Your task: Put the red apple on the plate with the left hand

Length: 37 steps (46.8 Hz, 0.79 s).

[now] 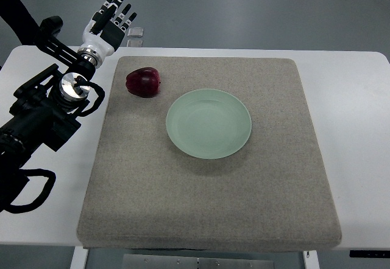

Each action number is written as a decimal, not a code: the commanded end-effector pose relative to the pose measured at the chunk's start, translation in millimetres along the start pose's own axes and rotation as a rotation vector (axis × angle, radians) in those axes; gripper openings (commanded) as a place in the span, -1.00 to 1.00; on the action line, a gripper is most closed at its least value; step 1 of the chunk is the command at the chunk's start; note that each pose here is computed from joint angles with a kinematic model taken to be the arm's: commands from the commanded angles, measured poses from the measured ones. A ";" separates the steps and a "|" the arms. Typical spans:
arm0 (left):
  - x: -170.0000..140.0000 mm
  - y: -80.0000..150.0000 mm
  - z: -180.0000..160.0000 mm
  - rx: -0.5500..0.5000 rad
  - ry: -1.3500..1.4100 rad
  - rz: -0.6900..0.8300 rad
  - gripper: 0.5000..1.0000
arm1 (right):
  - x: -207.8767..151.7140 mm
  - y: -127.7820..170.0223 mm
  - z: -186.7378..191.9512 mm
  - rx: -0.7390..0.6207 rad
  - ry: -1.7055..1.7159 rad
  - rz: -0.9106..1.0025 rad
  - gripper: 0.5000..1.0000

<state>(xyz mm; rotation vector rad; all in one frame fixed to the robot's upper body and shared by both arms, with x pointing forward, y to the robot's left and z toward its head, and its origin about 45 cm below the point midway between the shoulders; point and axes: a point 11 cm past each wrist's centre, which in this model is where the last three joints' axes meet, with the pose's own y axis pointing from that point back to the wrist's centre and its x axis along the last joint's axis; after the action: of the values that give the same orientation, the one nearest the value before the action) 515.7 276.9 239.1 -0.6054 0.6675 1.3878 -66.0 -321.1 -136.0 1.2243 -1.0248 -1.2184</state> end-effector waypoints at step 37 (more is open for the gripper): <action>-3.1 -0.8 -2.5 0.002 0.005 -0.004 0.98 | 0.0 0.0 0.0 0.000 0.000 0.000 0.86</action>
<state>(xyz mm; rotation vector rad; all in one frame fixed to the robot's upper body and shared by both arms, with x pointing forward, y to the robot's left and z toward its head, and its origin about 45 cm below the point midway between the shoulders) 515.9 275.2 239.5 -0.6112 0.6702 1.3854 -65.9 -321.2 -136.0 1.2241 -1.0249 -1.2182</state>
